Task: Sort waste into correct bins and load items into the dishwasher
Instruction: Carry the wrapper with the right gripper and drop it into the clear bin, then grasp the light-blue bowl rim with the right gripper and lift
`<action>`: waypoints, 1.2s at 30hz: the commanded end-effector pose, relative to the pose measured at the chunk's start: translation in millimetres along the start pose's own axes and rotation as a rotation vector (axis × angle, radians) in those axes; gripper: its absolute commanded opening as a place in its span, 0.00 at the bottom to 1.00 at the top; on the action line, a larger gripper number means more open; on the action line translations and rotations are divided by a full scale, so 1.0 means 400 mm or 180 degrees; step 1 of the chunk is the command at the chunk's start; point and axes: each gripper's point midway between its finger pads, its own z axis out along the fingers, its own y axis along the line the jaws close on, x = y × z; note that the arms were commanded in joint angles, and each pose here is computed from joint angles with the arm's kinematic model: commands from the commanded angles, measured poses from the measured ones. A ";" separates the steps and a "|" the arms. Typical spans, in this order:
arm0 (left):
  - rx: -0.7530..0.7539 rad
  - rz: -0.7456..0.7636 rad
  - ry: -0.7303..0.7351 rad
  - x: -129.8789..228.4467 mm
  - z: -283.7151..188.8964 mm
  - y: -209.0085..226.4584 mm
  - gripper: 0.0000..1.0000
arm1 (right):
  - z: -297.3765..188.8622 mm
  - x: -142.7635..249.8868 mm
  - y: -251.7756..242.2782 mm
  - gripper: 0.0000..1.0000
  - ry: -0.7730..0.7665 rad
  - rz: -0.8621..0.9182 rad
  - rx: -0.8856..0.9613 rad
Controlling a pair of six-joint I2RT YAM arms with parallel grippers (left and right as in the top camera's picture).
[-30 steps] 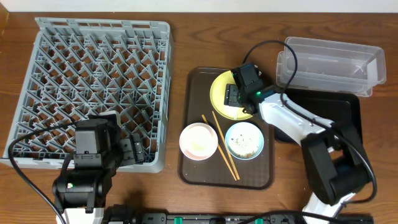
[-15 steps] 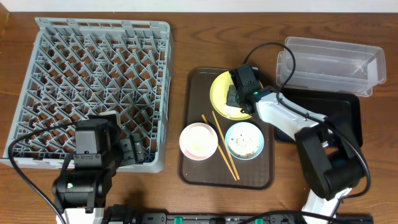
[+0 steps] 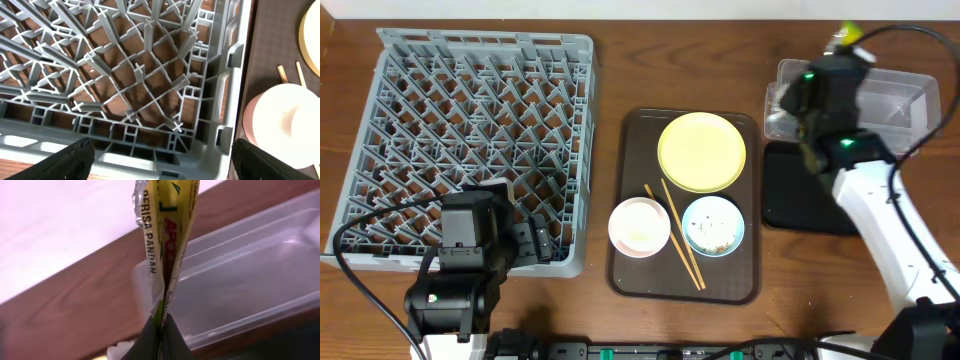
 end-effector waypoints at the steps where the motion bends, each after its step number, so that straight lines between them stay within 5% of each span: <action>1: 0.0015 -0.0036 -0.0062 -0.016 -0.013 -0.003 0.89 | 0.030 -0.076 -0.105 0.01 -0.0233 0.0179 0.0312; 11: 0.0015 -0.0036 -0.0062 -0.016 -0.013 -0.003 0.89 | 0.114 -0.106 -0.254 0.02 -0.0306 0.0445 0.0691; 17: 0.0015 -0.0036 -0.0062 -0.016 -0.013 -0.003 0.89 | 0.178 -0.047 -0.278 0.27 -0.0096 0.0378 0.0765; 20: 0.0015 -0.0035 -0.0060 -0.015 -0.013 -0.003 0.89 | 0.178 -0.037 -0.239 0.47 0.0057 0.0071 0.0483; 28: 0.0014 -0.0036 -0.0062 -0.016 -0.013 -0.003 0.89 | 0.016 -0.038 -0.158 0.64 0.0393 -0.0576 -0.0144; 36: 0.0014 -0.0036 -0.0061 -0.015 -0.013 -0.003 0.89 | -0.197 0.188 -0.008 0.68 0.1662 -0.0873 -0.1378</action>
